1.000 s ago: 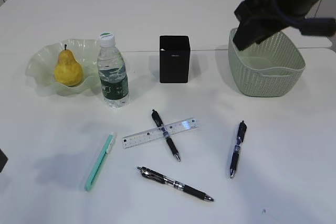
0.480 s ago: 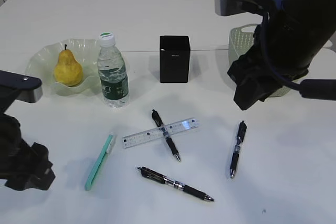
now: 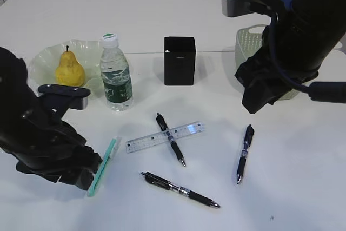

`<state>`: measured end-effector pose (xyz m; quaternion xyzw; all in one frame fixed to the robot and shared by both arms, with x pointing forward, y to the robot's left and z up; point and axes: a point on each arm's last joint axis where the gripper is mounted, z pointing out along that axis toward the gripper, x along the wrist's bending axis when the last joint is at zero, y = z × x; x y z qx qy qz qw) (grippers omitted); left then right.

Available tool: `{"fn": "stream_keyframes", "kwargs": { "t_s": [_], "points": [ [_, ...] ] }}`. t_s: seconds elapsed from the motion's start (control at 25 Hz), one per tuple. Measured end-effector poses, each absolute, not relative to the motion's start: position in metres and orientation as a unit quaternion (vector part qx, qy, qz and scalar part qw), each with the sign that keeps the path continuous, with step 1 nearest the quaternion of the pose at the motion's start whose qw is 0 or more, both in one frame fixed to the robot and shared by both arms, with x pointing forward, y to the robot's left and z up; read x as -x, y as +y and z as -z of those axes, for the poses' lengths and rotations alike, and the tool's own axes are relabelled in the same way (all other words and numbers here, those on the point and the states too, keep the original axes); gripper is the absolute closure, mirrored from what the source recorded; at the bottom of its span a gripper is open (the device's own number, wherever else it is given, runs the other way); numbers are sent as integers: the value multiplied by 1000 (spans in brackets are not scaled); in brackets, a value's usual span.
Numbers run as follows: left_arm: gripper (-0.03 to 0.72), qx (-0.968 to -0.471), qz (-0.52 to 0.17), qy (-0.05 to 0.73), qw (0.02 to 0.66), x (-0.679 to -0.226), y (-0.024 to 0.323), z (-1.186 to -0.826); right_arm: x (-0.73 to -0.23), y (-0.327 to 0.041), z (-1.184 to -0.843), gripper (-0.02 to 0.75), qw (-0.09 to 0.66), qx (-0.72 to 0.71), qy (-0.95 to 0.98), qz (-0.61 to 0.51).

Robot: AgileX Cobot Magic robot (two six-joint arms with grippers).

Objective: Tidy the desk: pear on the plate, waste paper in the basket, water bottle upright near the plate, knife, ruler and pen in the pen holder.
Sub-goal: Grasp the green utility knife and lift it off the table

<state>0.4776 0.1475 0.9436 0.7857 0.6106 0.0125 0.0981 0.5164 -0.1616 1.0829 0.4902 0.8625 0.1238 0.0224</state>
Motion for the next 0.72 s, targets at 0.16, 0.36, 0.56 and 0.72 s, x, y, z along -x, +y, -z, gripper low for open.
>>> {"fn": "stream_keyframes", "kwargs": {
  "t_s": [0.16, 0.36, 0.56, 0.72],
  "points": [
    [259, -783, -13, 612, 110, -480, 136, -935, -517, -162, -1083, 435, 25, -490, 863, -122],
    [263, -776, -10, 622, 105, -483, 132, -922, -517, -164, -1083, 435, 34, -487, 865, -115],
    [264, -769, -11, 630, 109, -486, 130, -916, -518, -165, -1082, 435, 41, -486, 866, -110],
    [265, -767, -12, 632, 110, -489, 128, -911, -518, -165, -1082, 435, 42, -486, 866, -110]
  ]
}}
